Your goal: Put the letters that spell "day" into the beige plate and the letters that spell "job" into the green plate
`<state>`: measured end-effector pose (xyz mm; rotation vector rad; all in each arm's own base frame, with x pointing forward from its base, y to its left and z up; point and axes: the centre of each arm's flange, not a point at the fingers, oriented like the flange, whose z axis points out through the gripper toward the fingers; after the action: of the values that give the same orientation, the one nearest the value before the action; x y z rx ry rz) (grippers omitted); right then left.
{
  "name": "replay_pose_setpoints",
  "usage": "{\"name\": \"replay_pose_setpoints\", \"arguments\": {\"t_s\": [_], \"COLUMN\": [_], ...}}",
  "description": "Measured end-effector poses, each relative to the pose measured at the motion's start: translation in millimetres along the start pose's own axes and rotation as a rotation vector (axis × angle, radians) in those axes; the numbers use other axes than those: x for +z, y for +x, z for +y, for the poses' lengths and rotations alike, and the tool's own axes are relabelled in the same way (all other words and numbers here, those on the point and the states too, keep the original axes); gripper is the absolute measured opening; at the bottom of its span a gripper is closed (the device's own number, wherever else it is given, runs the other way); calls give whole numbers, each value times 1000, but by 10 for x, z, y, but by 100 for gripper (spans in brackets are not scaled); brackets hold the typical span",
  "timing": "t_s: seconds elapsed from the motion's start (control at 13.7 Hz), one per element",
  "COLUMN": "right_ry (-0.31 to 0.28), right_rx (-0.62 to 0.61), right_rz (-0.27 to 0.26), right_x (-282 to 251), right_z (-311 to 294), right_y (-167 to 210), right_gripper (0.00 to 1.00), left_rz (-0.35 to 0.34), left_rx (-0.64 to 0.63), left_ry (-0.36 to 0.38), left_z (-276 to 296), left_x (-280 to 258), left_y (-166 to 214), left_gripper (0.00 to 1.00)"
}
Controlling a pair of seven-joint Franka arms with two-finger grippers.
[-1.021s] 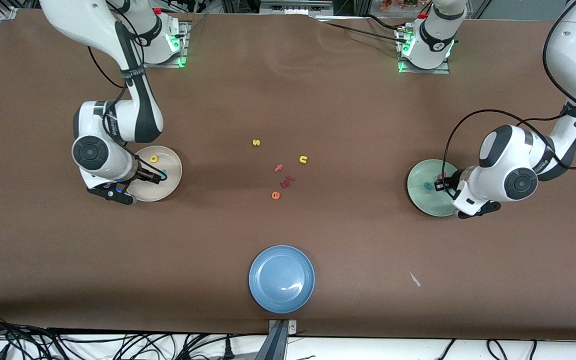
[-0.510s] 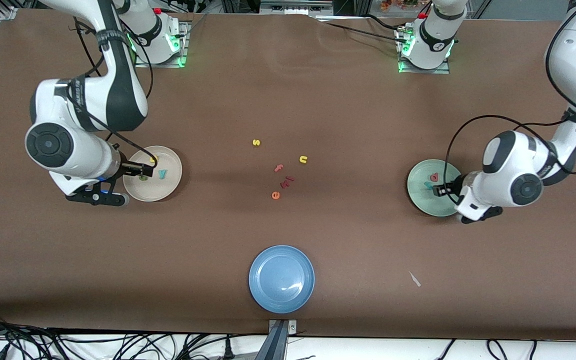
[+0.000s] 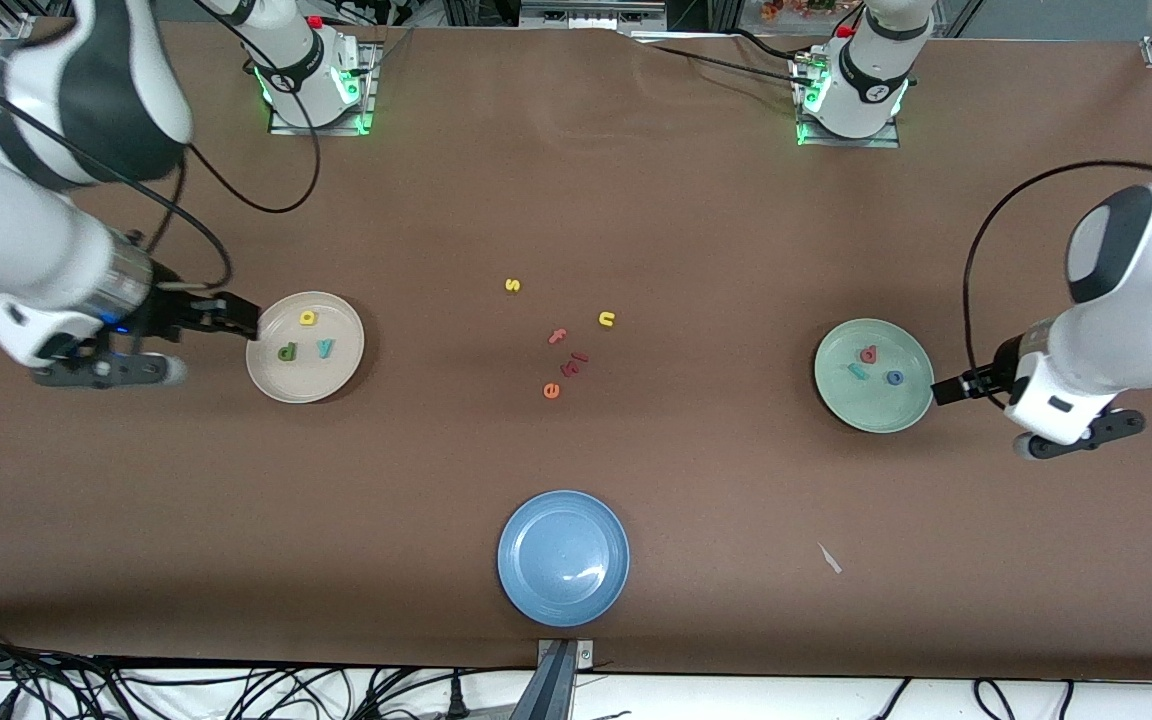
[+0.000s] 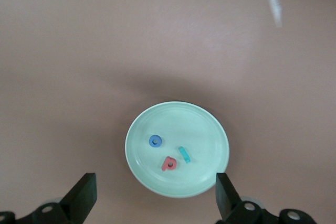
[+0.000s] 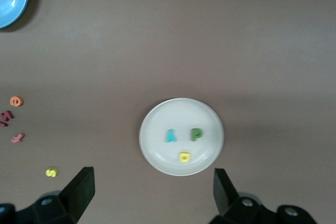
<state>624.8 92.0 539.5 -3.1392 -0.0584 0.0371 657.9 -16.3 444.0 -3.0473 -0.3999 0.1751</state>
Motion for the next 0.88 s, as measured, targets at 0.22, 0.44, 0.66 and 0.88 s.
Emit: {"name": "replay_pose_setpoints", "arguments": {"t_s": [0.22,0.44,0.66,0.88], "right_ry": [1,-1,8,11], "right_rx": [21,23,38,56], "right_rz": [11,13,28,52], "right_x": [-319,-421,-437,-422], "right_z": [308,301,316,401], "right_y": [-270,-542,-631,-598], "right_gripper": [100,100,100,100], "left_rz": [5,51,74,75], "left_rx": [28,23,23,31], "left_ry": [-6,-35,-50,-53], "left_z": [23,20,20,32], "left_x": [-406,-673,-816,-825], "left_y": [-62,-43,-46,-48], "left_gripper": [100,100,100,100]}}
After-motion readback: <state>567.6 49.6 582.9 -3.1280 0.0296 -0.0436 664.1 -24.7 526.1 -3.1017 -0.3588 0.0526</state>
